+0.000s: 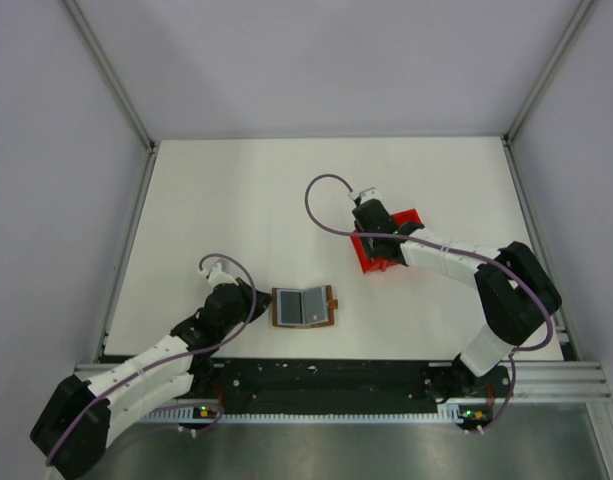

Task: Put the credit cards into the card holder
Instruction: Pick up the credit card from the storage box.

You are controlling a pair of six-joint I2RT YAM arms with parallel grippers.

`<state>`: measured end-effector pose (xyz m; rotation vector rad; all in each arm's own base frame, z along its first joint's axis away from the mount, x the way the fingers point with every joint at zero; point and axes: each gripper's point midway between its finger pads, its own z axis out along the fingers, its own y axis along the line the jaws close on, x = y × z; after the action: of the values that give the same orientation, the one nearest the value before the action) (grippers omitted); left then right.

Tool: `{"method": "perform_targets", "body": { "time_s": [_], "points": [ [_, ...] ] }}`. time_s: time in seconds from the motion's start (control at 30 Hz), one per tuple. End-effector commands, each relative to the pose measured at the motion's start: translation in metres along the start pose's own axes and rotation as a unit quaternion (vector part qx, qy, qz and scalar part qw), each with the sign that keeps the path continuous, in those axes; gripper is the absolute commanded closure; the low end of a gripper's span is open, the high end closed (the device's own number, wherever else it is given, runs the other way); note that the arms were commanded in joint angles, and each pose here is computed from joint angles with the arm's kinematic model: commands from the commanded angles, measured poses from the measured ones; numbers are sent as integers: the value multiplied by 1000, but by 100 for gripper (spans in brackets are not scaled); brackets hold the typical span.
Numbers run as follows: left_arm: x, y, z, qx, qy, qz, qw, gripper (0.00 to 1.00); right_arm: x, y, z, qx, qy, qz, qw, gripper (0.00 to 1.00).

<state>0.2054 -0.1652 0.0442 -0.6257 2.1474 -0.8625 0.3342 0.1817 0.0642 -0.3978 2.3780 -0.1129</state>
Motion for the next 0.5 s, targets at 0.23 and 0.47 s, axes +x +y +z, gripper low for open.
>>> {"method": "perform_targets", "body": {
  "time_s": [0.23, 0.47],
  "points": [
    [-5, -3, 2, 13, -16, 4, 1000, 100, -35, -2, -17, -9, -43, 5, 999, 74],
    [-4, -2, 2, 13, -16, 1, 1000, 100, -40, 10, -25, -47, -46, 8, 998, 65]
  ]
}}
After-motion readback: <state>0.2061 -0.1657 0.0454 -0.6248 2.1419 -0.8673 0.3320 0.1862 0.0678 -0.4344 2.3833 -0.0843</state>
